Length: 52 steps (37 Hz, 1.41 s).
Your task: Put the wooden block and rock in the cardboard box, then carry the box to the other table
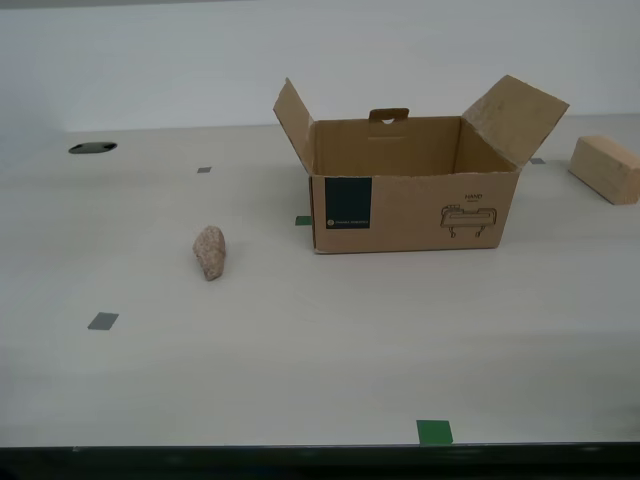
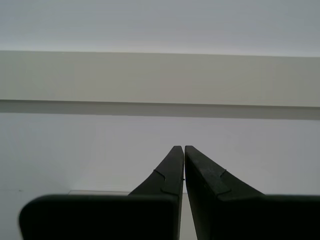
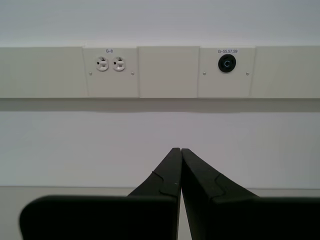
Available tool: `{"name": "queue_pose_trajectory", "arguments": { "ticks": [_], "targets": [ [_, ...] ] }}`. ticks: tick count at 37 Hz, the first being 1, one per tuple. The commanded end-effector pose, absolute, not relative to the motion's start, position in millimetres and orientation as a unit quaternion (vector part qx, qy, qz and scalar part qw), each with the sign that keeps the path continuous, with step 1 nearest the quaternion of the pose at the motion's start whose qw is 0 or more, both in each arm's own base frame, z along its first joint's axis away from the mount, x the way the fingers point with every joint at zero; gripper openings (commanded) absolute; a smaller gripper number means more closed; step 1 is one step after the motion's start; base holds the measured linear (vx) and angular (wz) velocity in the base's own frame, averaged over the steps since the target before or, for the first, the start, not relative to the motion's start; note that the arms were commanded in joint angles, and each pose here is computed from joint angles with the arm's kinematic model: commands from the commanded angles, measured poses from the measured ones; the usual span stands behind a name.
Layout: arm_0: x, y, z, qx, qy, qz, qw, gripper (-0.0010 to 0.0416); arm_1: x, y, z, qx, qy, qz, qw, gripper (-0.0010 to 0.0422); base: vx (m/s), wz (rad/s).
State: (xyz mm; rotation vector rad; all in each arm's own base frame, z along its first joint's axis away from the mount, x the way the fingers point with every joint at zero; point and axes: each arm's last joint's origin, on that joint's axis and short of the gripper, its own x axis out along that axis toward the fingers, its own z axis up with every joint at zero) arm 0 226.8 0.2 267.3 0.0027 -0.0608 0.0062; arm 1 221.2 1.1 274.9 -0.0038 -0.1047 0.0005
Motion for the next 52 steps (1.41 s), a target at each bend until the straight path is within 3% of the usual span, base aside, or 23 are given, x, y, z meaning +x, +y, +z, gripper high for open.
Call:
{"name": "queue_pose_trajectory", "arguments": {
  "ticks": [1,52],
  "targets": [
    [226.8,0.4,268.1,0.001,-0.033,0.003,0.999,0.0000,221.1,1.1,275.4,-0.001,-0.054,-0.001,0.999,0.0000,0.000,0.000],
    [226.8,0.4,268.1,0.001,-0.033,0.003,0.999,0.0000,222.0,1.1,283.1,-0.012,-0.069,-0.002,0.998,0.0000,0.000,0.000]
  ]
}}
